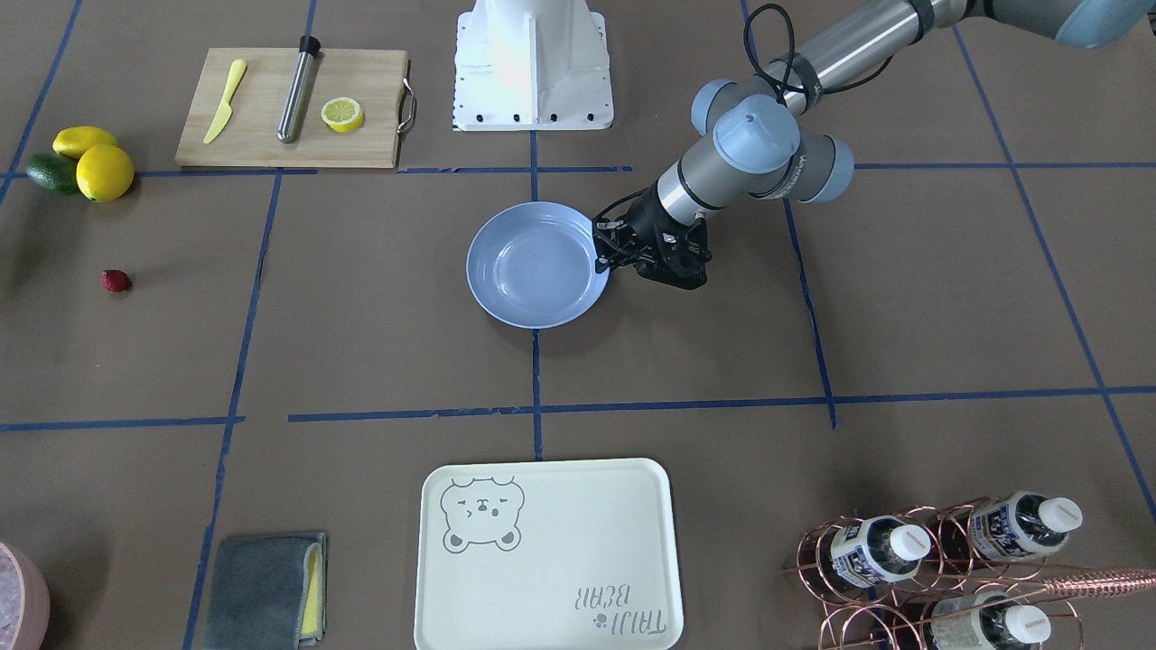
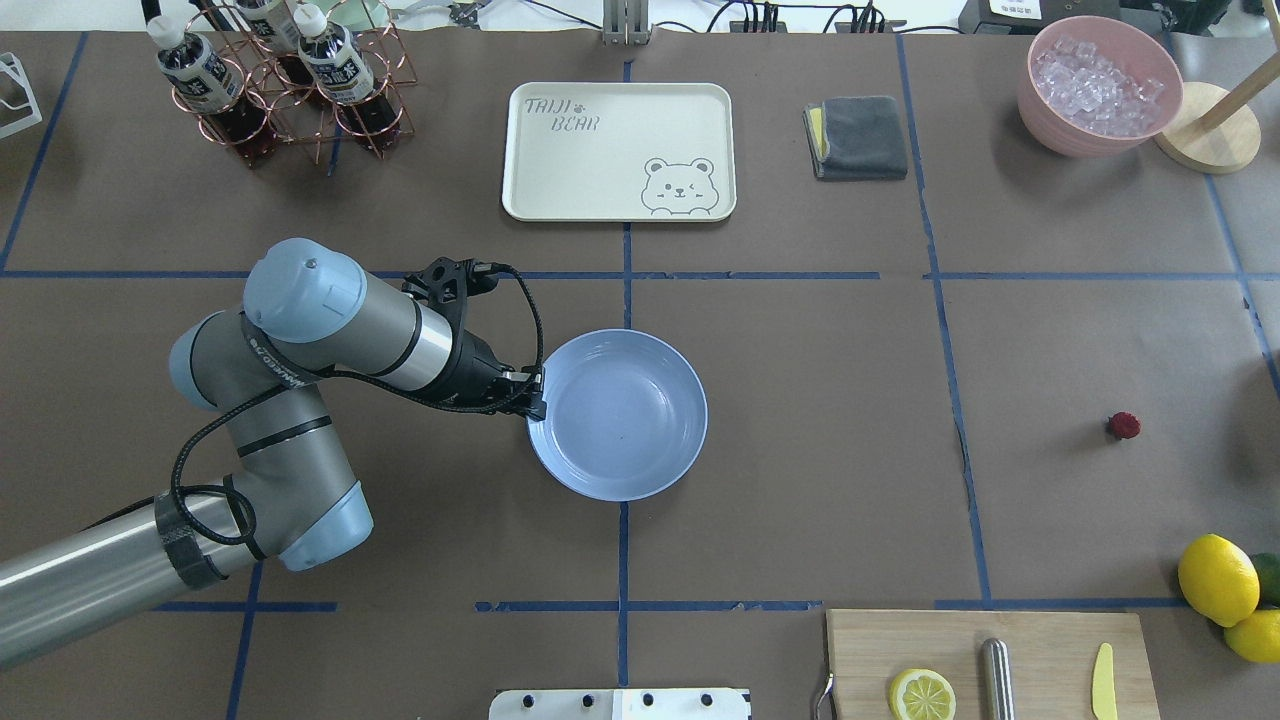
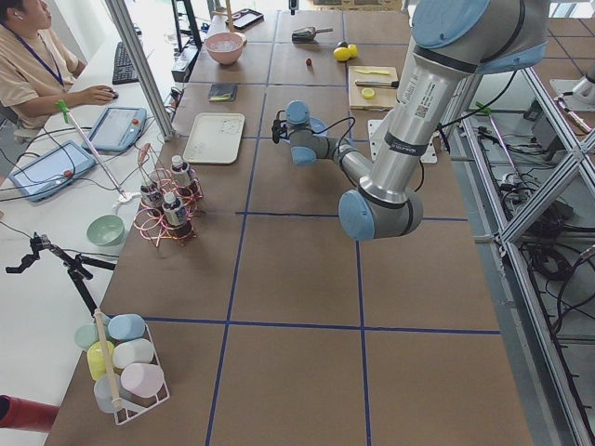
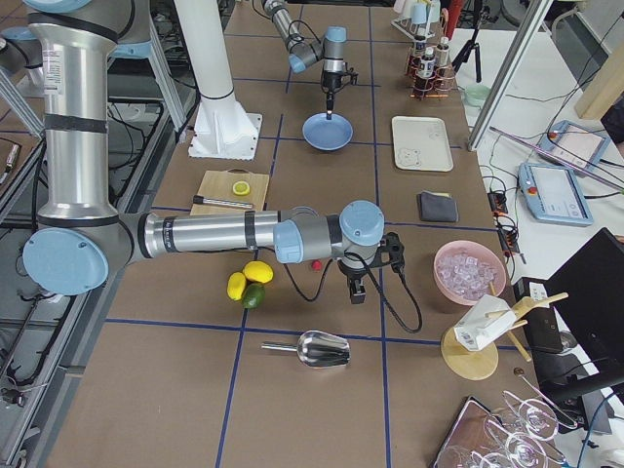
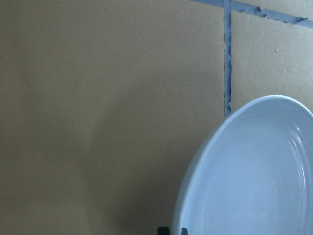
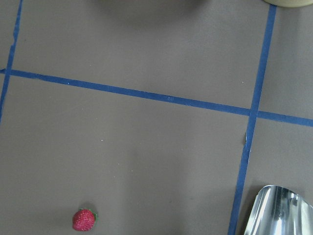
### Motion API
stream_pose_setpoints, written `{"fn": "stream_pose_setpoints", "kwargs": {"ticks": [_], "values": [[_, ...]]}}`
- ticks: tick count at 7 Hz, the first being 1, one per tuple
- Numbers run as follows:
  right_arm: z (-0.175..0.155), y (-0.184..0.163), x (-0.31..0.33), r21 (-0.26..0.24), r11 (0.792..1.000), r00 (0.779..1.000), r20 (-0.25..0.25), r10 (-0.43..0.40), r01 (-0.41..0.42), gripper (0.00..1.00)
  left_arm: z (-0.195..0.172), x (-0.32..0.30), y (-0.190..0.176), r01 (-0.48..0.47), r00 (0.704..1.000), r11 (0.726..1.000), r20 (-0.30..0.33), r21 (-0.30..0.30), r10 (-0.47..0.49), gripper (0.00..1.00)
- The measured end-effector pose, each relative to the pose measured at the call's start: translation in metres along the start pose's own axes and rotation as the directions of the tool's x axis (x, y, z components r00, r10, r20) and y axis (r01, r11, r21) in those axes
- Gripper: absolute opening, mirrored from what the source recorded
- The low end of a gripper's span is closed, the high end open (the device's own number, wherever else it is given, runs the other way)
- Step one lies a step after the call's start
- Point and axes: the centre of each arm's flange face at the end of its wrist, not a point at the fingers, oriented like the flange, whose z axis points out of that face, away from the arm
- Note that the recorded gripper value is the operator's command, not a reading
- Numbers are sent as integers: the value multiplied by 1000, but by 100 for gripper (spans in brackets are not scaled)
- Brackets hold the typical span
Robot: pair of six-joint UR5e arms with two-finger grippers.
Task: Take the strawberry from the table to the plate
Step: 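Hold the plate in place at the table center with the left gripper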
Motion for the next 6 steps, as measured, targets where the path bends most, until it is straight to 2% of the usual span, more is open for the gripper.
{"fn": "stream_pose_setpoints", "kwargs": {"ticks": [6], "values": [[0,0,0,0,1000,1000,0,0,0,100,10,-5,-3,-9,1000,1000,-11,3,9,0]]}}
